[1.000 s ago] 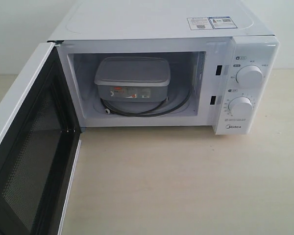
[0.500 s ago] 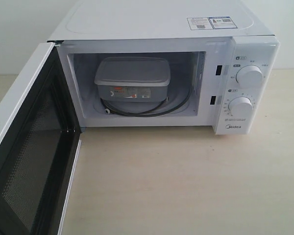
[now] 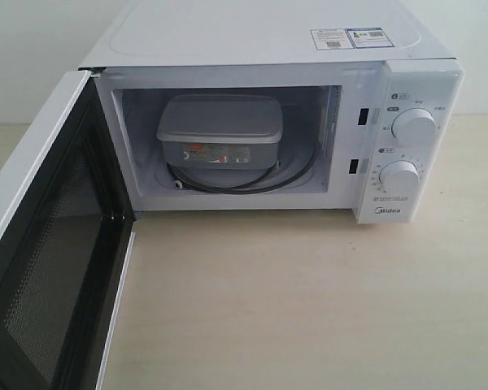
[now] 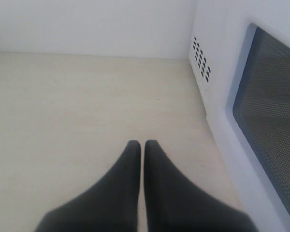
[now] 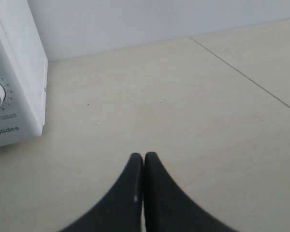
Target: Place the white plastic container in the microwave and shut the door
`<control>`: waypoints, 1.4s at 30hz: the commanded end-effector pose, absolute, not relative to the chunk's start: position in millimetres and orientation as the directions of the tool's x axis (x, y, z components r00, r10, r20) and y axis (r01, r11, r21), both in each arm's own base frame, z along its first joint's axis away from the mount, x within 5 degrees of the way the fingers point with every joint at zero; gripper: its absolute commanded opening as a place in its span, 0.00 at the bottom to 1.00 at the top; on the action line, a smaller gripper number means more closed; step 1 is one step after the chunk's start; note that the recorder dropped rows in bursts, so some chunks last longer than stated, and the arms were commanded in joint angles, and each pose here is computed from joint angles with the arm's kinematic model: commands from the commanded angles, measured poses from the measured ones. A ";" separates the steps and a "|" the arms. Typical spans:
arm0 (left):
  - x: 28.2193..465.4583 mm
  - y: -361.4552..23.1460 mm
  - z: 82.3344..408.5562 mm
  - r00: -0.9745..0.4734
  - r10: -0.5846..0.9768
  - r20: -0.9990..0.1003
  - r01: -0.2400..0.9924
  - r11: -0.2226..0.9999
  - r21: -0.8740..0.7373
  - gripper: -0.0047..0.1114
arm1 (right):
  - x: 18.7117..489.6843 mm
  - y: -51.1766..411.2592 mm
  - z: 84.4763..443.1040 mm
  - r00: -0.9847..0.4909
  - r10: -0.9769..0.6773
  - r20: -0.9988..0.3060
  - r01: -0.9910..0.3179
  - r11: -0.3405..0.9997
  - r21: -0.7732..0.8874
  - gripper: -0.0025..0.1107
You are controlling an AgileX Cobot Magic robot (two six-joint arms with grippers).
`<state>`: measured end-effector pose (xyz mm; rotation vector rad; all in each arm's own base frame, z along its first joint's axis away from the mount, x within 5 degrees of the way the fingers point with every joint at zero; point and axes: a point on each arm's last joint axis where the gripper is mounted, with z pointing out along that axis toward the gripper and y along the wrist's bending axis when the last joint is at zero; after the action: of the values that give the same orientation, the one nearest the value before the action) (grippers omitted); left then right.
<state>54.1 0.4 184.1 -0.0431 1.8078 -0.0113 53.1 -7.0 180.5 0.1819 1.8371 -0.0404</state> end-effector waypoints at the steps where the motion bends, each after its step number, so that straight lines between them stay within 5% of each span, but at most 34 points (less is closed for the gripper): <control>1: 54.1 0.6 184.6 -0.226 -0.028 -0.974 -0.024 0.999 -0.023 0.08 | 53.0 -6.1 181.5 -0.251 0.099 -0.963 0.130 0.989 0.068 0.02; 42: 50.1 0.2 199.9 -0.245 -0.016 -0.969 -0.019 1.000 -0.011 0.08 | 53.0 -6.1 181.5 -0.251 0.099 -0.963 0.130 0.989 0.068 0.02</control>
<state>53.0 0.4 184.9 -0.0309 1.8334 -0.0004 53.2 -6.2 180.5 0.1726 1.8379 -0.0280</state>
